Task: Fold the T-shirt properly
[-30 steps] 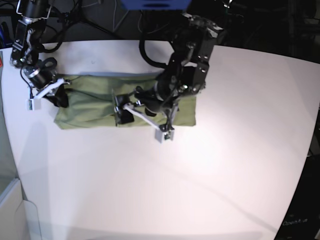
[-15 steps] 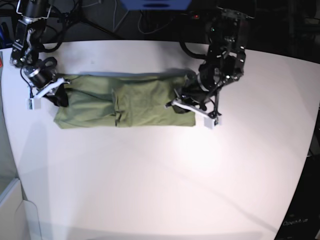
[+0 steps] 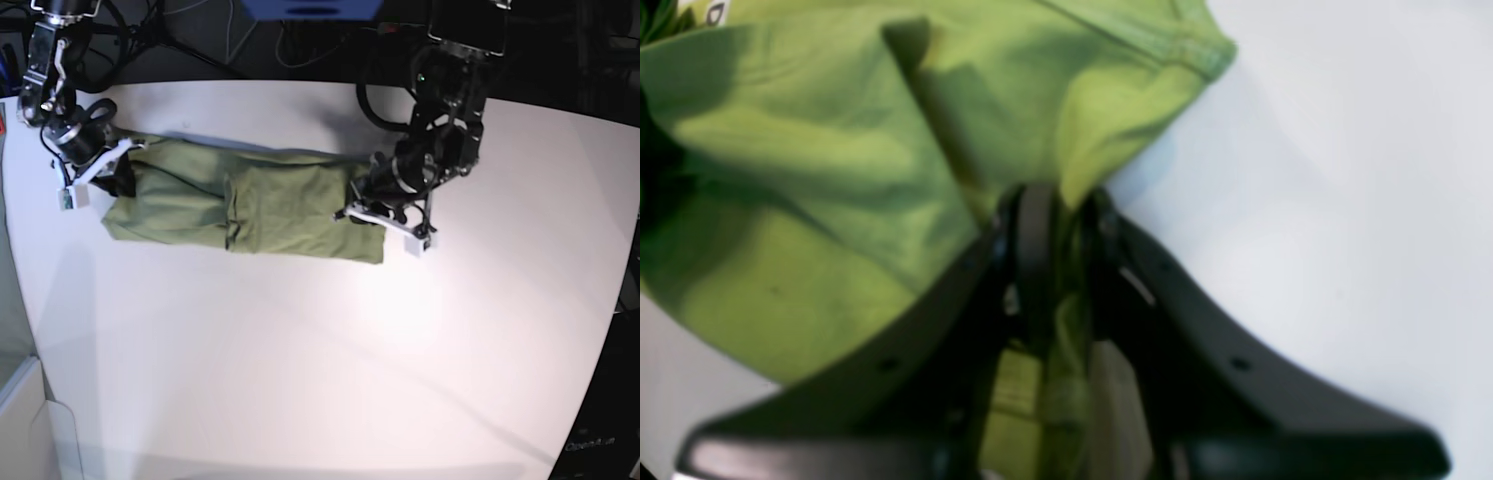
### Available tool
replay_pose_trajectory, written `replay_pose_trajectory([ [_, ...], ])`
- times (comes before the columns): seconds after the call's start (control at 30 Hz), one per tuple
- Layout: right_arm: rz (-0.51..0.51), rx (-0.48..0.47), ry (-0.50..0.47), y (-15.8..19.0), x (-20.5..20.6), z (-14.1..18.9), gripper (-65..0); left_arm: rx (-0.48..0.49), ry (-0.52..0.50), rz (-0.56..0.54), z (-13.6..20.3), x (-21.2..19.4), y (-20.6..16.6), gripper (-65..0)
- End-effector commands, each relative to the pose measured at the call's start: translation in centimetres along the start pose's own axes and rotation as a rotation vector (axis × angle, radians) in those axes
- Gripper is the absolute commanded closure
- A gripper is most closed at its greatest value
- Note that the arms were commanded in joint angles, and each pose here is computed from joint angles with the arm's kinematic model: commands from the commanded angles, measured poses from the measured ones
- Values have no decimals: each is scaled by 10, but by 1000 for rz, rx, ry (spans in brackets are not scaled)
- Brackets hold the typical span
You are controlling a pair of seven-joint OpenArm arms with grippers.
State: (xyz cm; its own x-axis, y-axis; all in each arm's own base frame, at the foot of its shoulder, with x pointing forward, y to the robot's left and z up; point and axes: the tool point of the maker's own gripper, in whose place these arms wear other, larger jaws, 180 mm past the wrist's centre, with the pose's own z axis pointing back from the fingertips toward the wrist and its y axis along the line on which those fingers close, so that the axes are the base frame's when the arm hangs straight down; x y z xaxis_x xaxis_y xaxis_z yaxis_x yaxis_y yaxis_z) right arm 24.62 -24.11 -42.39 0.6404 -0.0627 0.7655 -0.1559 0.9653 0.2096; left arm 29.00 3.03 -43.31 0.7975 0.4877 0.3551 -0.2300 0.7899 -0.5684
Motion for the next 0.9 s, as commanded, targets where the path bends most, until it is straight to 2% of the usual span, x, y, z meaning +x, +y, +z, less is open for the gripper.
replay_pose_trajectory([
  [0.0,29,7,-67,0,23,4,-81,-9,-18,-8,1,7,-4,-17],
  [0.1,55,12,-86,5,32,9,-91,-6,-18,-6,2,7,-2,-16],
  [0.27,103,14,-127,13,48,20,-219,5,-5,1,2,0,4,-16],
  [0.4,97,-18,-158,9,55,32,-286,14,7,8,3,-8,9,-16],
  [0.53,62,-79,-108,-6,46,39,-338,21,20,14,4,-15,12,-16],
  [0.63,55,-86,-77,-8,40,40,-355,22,24,16,6,-19,14,-16],
  [0.87,25,-75,-72,-1,32,36,-355,22,23,19,6,-19,14,-16],
])
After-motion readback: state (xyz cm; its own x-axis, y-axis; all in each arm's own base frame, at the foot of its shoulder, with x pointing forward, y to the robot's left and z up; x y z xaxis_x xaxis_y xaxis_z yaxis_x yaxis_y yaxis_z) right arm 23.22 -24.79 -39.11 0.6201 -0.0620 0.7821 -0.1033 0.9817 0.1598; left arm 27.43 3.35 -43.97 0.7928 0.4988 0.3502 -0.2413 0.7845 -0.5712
